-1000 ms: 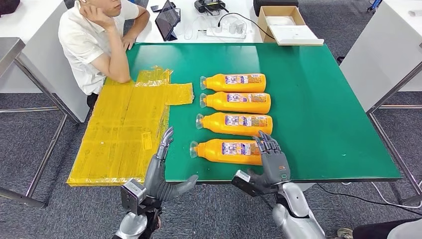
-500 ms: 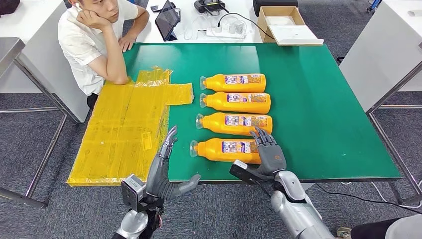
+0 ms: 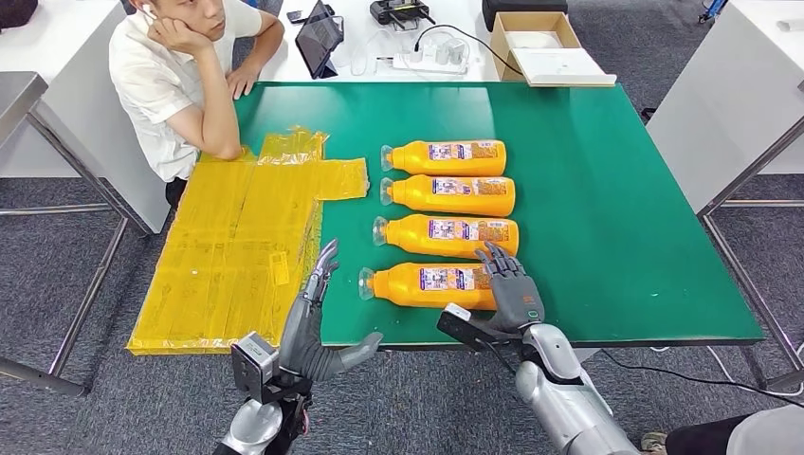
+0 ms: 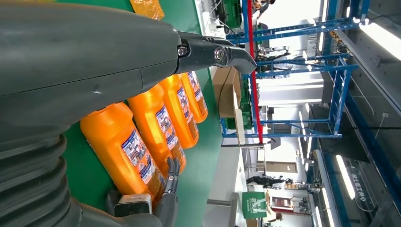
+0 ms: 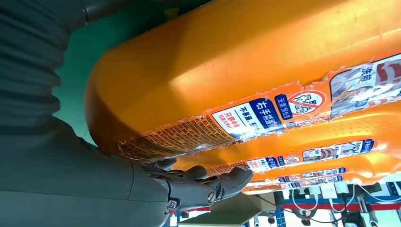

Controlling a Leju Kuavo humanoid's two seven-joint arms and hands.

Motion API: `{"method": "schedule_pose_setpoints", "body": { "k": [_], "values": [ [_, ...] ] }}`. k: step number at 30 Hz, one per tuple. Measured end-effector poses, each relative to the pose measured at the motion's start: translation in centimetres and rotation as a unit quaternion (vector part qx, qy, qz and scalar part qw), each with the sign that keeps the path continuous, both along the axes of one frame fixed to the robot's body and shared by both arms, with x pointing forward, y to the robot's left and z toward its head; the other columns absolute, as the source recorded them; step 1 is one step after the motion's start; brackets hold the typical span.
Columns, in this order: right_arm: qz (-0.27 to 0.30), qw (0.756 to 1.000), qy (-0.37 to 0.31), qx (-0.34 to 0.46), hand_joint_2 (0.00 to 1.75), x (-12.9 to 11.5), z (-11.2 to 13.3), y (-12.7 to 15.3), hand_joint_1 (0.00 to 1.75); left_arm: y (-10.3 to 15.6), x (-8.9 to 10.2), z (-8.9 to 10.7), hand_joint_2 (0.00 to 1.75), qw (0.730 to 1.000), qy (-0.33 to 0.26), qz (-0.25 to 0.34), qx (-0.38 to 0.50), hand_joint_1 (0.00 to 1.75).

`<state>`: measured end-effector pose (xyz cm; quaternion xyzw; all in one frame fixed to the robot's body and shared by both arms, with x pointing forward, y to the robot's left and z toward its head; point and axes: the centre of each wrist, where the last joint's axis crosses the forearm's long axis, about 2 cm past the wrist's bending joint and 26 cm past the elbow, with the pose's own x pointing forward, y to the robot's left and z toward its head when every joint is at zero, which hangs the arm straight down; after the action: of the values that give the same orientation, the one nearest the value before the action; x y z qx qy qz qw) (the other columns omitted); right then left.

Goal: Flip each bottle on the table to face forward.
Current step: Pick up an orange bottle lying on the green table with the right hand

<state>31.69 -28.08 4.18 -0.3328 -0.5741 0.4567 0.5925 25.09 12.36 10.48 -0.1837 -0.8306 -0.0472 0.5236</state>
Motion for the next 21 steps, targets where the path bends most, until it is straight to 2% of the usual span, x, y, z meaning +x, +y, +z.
{"method": "schedule_pose_setpoints", "body": {
  "k": [5, 6, 9, 10, 21],
  "values": [
    [0.002, 1.000, 0.029, -0.005, 1.75, 0.3, 0.0, 0.1, 0.00, 0.0, 0.0, 0.0, 1.75, 1.000, 0.008, -0.006, -0.001, 0.00],
    [0.004, 0.999, 0.038, -0.007, 1.75, 0.5, 0.1, 0.2, 0.34, 0.0, 0.0, 0.0, 1.75, 1.000, 0.011, -0.008, -0.003, 0.00],
    [0.013, 0.998, 0.060, -0.016, 1.75, 1.2, 0.4, 0.3, 1.65, 0.0, 0.1, 0.1, 1.75, 1.000, 0.015, -0.012, -0.004, 0.00],
    [0.016, 0.997, 0.067, -0.019, 1.75, 1.4, 0.4, 0.4, 1.75, 0.0, 0.2, 0.1, 1.75, 1.000, 0.015, -0.013, -0.004, 0.00],
    [0.045, 0.976, 0.166, -0.131, 1.75, 4.2, 1.4, 0.4, 1.75, -0.5, 1.3, 0.9, 1.75, 0.999, 0.014, -0.031, -0.010, 0.00]
  ]
}}
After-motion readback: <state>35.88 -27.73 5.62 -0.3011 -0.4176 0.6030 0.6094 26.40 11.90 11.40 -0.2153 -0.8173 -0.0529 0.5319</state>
